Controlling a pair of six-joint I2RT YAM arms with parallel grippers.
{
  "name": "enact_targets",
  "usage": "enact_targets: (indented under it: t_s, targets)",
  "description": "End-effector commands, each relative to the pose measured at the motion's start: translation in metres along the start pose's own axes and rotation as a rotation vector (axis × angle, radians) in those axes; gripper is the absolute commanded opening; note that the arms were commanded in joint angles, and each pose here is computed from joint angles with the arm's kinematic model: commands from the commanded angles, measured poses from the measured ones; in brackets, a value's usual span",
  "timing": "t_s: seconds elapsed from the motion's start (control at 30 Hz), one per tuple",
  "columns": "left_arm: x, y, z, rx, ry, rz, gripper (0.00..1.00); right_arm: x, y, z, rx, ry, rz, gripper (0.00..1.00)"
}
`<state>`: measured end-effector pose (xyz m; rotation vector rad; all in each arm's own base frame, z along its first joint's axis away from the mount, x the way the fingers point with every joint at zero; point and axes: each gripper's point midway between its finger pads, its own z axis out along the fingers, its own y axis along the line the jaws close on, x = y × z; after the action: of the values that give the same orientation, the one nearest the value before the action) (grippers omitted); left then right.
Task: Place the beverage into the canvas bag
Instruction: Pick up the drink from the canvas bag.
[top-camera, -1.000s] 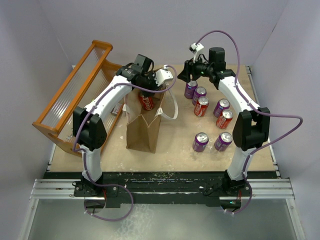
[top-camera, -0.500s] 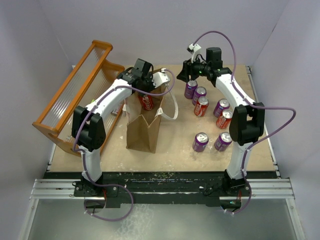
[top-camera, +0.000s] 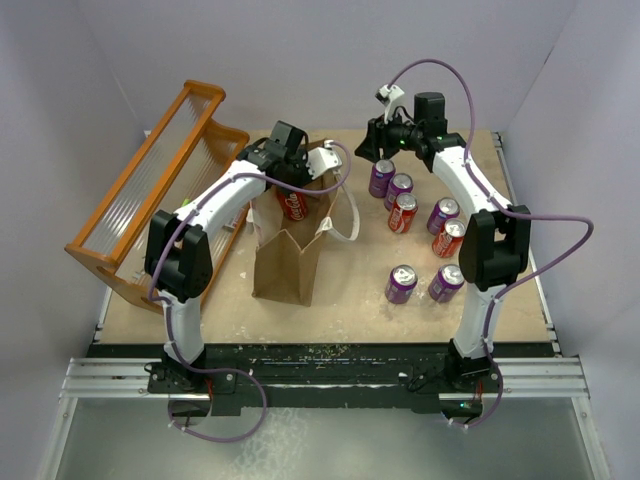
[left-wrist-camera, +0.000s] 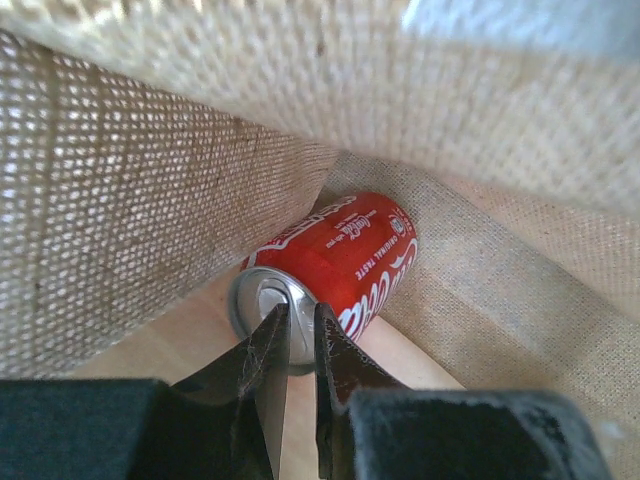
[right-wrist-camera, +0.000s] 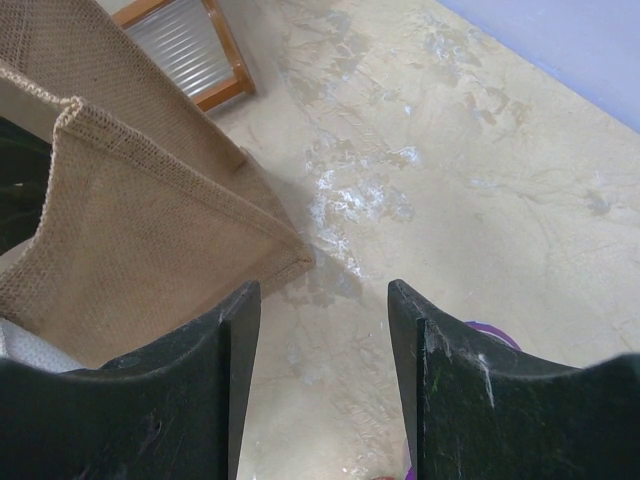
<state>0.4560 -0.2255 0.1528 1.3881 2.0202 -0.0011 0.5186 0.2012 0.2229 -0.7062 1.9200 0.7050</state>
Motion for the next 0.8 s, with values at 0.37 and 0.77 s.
enact_targets:
  t_s: [0.37,0.77]
  targets:
    - [0.033,-0.045,0.008,0.161,0.099,0.003,0.17,-0.021,0.002,-0.008,-0.014,-0.042,-0.053,0.55]
    - [0.026,-0.086,-0.009,0.364,0.057,0.000,0.15,-0.011,0.006,-0.012,-0.018,-0.025,-0.038,0.54]
